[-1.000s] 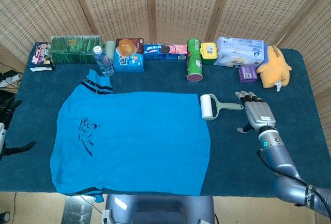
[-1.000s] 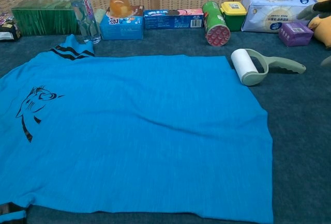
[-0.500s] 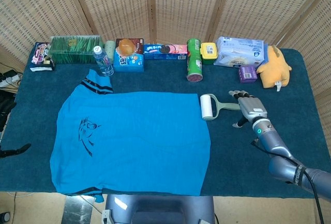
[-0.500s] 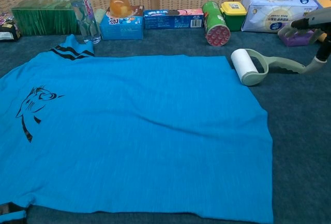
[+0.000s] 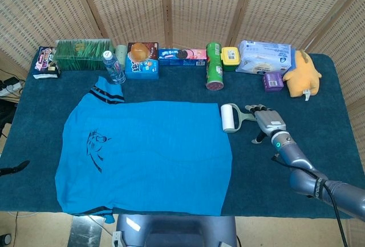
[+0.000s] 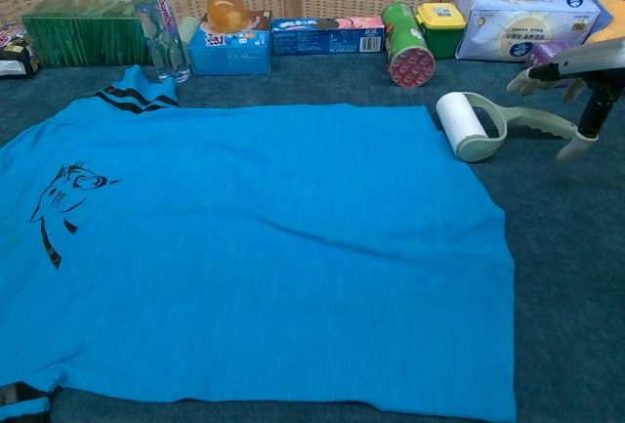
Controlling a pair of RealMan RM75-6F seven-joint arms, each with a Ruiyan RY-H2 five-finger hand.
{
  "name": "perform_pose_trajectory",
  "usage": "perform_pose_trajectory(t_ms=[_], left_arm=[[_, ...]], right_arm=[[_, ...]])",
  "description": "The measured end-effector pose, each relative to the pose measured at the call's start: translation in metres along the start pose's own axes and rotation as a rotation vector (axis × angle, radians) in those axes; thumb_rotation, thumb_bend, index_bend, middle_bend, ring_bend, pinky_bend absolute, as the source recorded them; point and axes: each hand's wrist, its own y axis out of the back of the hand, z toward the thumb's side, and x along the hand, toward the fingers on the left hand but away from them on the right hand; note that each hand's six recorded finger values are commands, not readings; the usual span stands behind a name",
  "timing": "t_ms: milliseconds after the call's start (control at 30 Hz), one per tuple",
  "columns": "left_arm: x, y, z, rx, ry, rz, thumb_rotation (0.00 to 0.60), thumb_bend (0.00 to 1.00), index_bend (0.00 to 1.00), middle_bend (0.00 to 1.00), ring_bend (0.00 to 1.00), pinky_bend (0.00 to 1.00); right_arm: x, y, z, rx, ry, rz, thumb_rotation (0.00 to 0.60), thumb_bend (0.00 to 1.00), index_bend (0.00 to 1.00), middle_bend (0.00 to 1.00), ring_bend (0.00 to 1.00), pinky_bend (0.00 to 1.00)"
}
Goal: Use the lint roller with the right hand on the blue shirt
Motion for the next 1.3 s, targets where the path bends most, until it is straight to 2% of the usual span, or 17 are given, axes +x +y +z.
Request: perform_pose_trajectory(t_ms=[633, 967, 1167, 1300], left_arm=[[0.004, 0.003, -0.001, 0.013, 0.019, -0.002, 0.600, 0.08, 0.00, 0.00, 0.00, 0.02], [0.004, 0.003, 0.001, 0.018, 0.030, -0.002, 0.600, 0.08, 0.00, 0.00, 0.00, 0.02], [0.002, 0.003, 0.003, 0.020, 0.038, 0.001, 0.600, 0.08, 0.00, 0.00, 0.00, 0.02], [0.000, 0.002, 0.005, 0.022, 0.043, 0.002, 0.600, 0.08, 0.00, 0.00, 0.00, 0.02]], right_arm=[[-0.013, -0.015, -0.004, 0.061, -0.004, 0.048, 0.600, 0.13, 0.10, 0.17, 0.07, 0.14], [-0.022, -0.017, -0.010, 0.065, -0.015, 0.030, 0.600, 0.22, 0.22, 0.29, 0.12, 0.14], [-0.030, -0.015, -0.013, 0.083, -0.032, -0.011, 0.600, 0.27, 0.31, 0.41, 0.18, 0.18], [-0.034, -0.013, -0.014, 0.097, -0.037, -0.045, 0.600, 0.33, 0.35, 0.46, 0.21, 0.20]])
